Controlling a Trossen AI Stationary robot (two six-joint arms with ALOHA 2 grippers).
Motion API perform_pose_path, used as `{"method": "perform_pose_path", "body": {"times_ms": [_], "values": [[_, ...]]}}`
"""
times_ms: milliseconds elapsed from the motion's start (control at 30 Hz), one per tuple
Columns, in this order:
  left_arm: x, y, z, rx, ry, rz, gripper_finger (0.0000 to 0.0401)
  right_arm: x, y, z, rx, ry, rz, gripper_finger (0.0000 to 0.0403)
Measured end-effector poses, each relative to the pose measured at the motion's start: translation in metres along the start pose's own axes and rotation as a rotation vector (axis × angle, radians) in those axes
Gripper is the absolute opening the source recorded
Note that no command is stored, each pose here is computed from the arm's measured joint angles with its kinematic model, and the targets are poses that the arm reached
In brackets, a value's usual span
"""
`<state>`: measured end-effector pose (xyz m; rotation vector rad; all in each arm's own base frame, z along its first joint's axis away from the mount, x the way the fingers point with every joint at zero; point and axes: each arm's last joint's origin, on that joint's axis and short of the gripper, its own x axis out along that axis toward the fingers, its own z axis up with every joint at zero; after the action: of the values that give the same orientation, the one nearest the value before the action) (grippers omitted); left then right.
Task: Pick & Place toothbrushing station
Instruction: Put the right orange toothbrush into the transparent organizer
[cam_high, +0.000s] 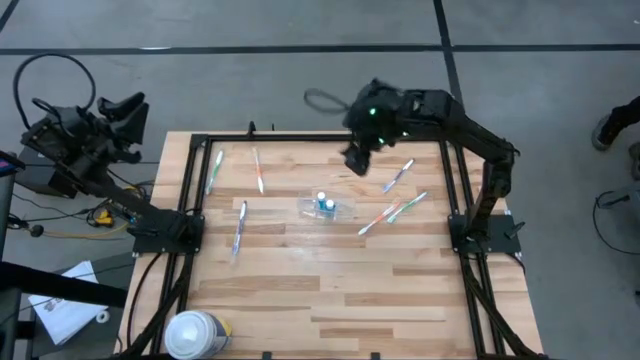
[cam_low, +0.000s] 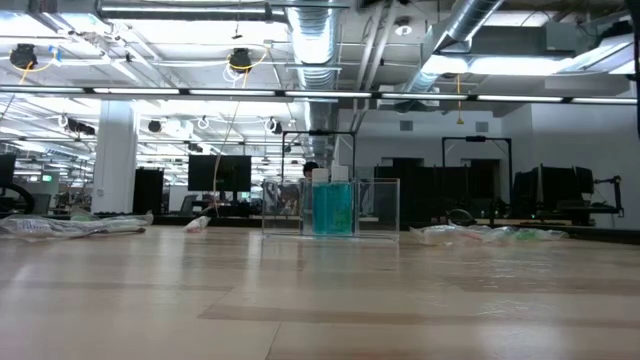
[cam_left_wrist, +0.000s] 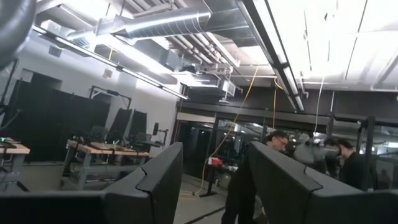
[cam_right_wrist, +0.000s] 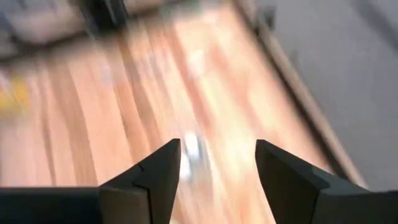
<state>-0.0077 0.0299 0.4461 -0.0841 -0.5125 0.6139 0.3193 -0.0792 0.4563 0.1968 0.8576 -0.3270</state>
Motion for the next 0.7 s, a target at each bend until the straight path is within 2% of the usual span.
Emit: {"method": "perform_pose_path", "body": {"times_ms": [133, 267, 400, 567, 700], "values": [[0.004, -0.008, -0.004, 0.028, 0.023, -0.004, 0.0182, 0.024, -0.004, -0.029, -0.039, 0.278, -0.003, 0.0190], [0.009, -0.020, -0.009, 0.057, 0.043, -0.014, 0.0182, 0.040, -0.002, -0.056, -0.065, 0.379, 0.106, 0.0194], [0.015, -0.032, -0.015, 0.086, 0.075, -0.010, 0.0182, 0.068, -0.001, -0.098, -0.034, 0.390, 0.179, 0.0202], [0.019, -0.039, -0.019, 0.087, 0.093, -0.002, 0.0182, 0.092, -0.009, -0.163, 0.104, 0.348, 0.237, 0.0206], [0.020, -0.041, -0.020, 0.086, 0.098, 0.001, 0.0182, 0.103, -0.011, -0.195, 0.215, 0.315, 0.269, 0.0202]]}}
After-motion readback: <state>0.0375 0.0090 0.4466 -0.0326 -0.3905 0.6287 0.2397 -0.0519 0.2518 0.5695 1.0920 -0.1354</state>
